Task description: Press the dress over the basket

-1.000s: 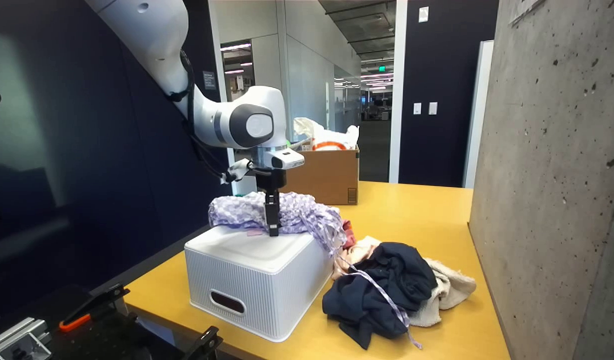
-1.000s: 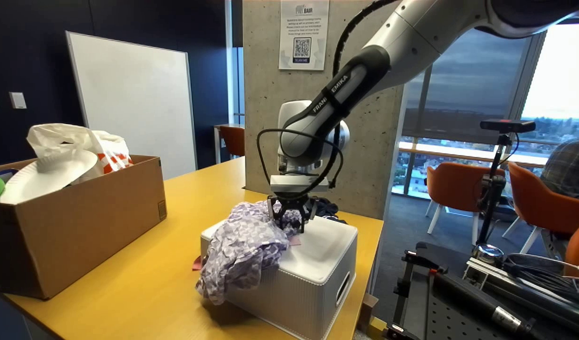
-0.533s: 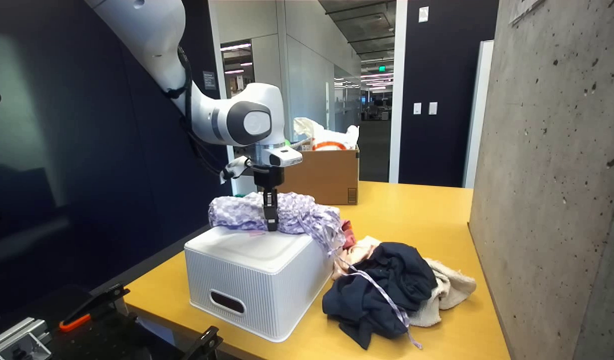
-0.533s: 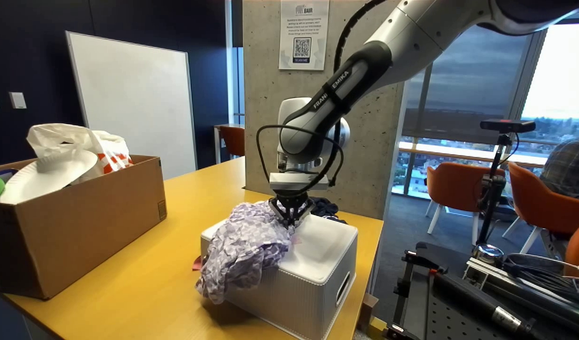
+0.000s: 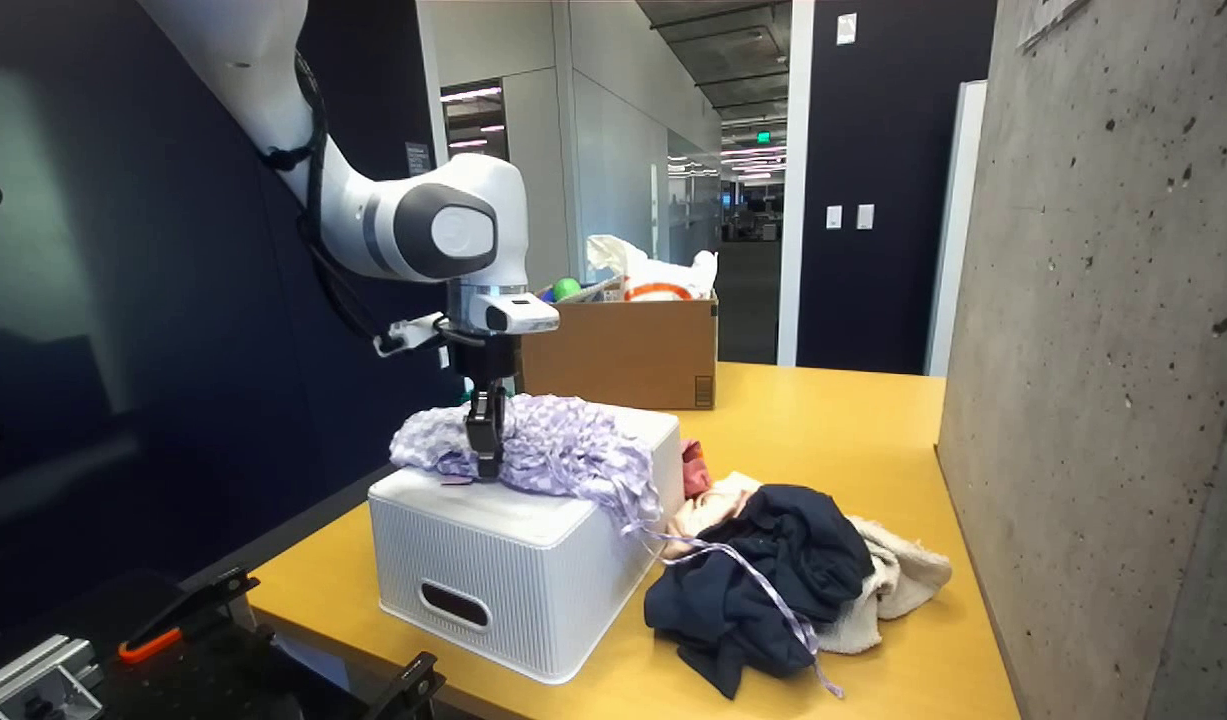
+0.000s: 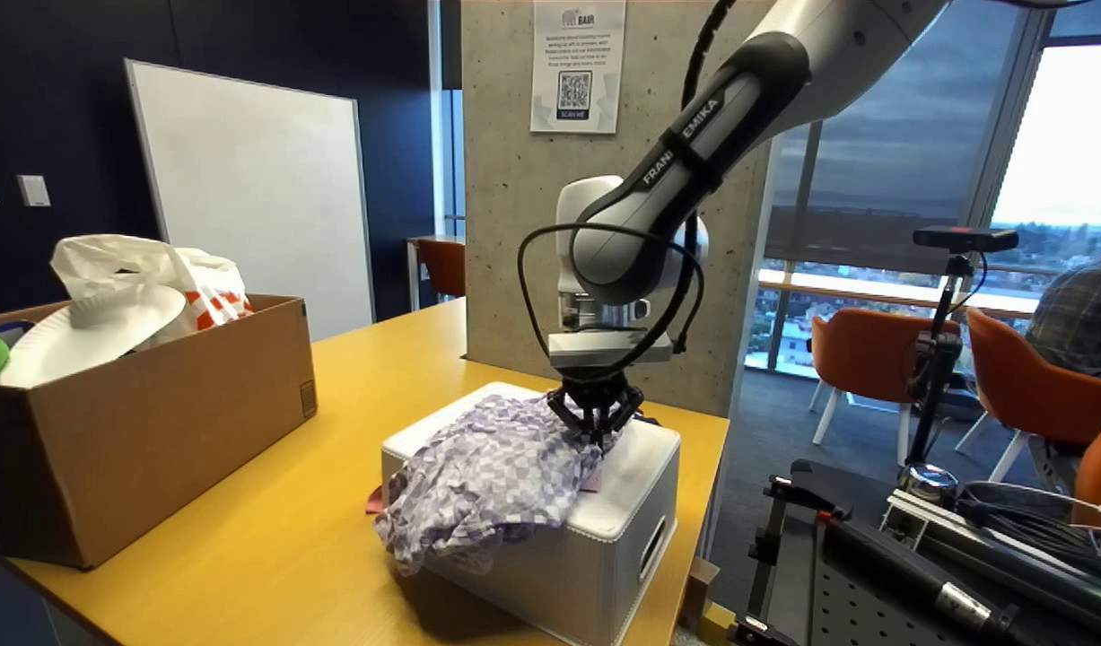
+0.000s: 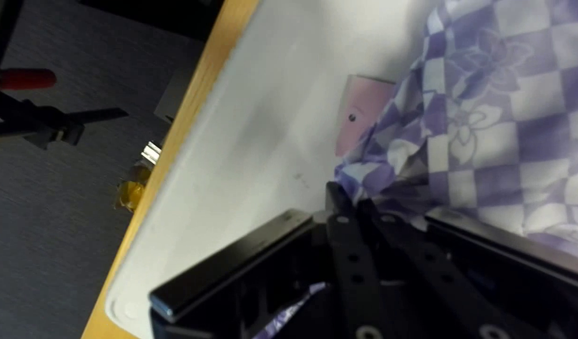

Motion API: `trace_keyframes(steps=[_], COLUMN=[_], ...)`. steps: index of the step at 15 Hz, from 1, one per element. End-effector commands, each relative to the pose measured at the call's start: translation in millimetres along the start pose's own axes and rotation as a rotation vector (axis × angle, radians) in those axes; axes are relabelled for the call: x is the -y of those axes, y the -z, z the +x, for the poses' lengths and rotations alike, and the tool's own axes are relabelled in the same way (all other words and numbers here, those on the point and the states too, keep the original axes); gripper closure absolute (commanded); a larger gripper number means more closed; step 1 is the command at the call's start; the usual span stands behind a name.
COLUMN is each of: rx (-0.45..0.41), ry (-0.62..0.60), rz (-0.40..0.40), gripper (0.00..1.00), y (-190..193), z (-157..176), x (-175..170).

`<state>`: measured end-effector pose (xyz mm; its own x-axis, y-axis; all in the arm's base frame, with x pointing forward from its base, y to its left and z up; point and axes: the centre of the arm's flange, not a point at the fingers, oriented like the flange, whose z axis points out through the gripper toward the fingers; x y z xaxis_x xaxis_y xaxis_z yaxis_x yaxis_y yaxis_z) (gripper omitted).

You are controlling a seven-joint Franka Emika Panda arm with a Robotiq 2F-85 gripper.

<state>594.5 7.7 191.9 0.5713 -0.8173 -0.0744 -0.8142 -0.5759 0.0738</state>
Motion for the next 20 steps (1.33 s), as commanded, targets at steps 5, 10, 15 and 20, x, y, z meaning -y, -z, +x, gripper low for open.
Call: trace_keyframes(steps=[5, 10, 15, 20], rx=[0.061, 0.044, 0.046, 0.047], ry=[-0.094, -0.199, -0.241, -0.208], rz=[-0.086, -0.099, -0.093, -0.059], gripper=[0.99, 0.99, 0.71, 0.42], y=[13.4, 5.8, 6.1, 16.2], z=[-26.6, 9.9, 30.9, 26.9], x=[-52.5, -79.6, -93.2, -81.0])
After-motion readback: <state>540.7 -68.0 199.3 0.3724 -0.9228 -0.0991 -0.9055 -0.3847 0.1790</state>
